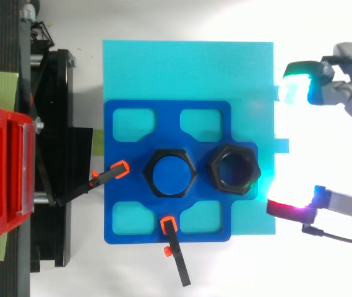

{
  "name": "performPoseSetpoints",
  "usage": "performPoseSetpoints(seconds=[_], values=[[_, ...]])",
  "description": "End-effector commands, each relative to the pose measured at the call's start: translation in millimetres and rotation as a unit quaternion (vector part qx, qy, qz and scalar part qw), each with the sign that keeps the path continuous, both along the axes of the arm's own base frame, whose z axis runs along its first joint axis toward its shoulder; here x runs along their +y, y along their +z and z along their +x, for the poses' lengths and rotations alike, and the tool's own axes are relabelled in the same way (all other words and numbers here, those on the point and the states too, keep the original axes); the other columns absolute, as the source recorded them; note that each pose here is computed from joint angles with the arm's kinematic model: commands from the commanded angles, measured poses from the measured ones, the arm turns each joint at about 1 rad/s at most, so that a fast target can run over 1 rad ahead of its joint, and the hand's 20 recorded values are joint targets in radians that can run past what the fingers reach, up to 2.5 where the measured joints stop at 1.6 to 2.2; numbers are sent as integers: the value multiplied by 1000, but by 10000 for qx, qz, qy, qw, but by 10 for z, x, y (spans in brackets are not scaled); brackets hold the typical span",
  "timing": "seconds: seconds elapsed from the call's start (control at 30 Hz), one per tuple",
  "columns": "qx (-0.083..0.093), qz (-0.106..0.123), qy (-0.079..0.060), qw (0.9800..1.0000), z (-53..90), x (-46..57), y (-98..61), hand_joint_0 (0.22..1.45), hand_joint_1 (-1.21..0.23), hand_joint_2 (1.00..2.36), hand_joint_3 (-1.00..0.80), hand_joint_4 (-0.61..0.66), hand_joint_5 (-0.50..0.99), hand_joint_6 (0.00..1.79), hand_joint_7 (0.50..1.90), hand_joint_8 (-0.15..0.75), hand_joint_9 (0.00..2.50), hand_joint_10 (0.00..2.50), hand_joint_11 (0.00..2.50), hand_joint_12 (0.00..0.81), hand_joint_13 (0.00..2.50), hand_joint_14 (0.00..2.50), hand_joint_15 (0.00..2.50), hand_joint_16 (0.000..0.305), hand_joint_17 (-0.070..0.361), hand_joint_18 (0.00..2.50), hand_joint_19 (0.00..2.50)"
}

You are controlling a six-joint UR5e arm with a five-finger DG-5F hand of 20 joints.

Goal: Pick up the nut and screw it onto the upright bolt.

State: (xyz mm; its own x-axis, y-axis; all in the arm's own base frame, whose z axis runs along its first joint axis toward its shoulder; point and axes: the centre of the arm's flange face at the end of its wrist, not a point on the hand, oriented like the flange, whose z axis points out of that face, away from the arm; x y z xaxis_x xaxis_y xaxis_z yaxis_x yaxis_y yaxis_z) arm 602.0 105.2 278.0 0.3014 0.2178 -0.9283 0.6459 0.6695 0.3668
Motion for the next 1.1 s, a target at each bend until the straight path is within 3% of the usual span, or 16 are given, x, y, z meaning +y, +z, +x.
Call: performPoseSetpoints(seconds=[0.0,0.13,0.53,0.87,1.0,1.07], values=[[78,-33,9,10000,51,35,-235,383,-727,1000,-500,234,-259,502,787,317,258,0,0,382,260,0,0,48,107,84,0],[-42,49,18,10000,76,61,-221,382,-718,1000,-500,235,-259,502,786,317,257,0,0,383,261,0,0,48,107,89,0],[-44,-13,149,9999,110,20,-226,364,-741,1000,-500,239,-259,502,787,323,259,0,0,389,272,0,0,49,111,105,0],[-92,-27,202,9998,132,57,-210,293,-725,1000,-500,241,-272,502,798,339,221,0,0,437,233,0,0,59,133,94,0],[-76,-55,197,9998,141,63,-210,295,-729,1000,-500,243,-273,502,801,338,214,0,0,439,227,0,0,59,134,92,0],[34,-147,198,9997,205,134,-329,298,-728,1000,-500,243,-273,502,802,337,210,0,0,438,226,0,0,59,134,92,0]])
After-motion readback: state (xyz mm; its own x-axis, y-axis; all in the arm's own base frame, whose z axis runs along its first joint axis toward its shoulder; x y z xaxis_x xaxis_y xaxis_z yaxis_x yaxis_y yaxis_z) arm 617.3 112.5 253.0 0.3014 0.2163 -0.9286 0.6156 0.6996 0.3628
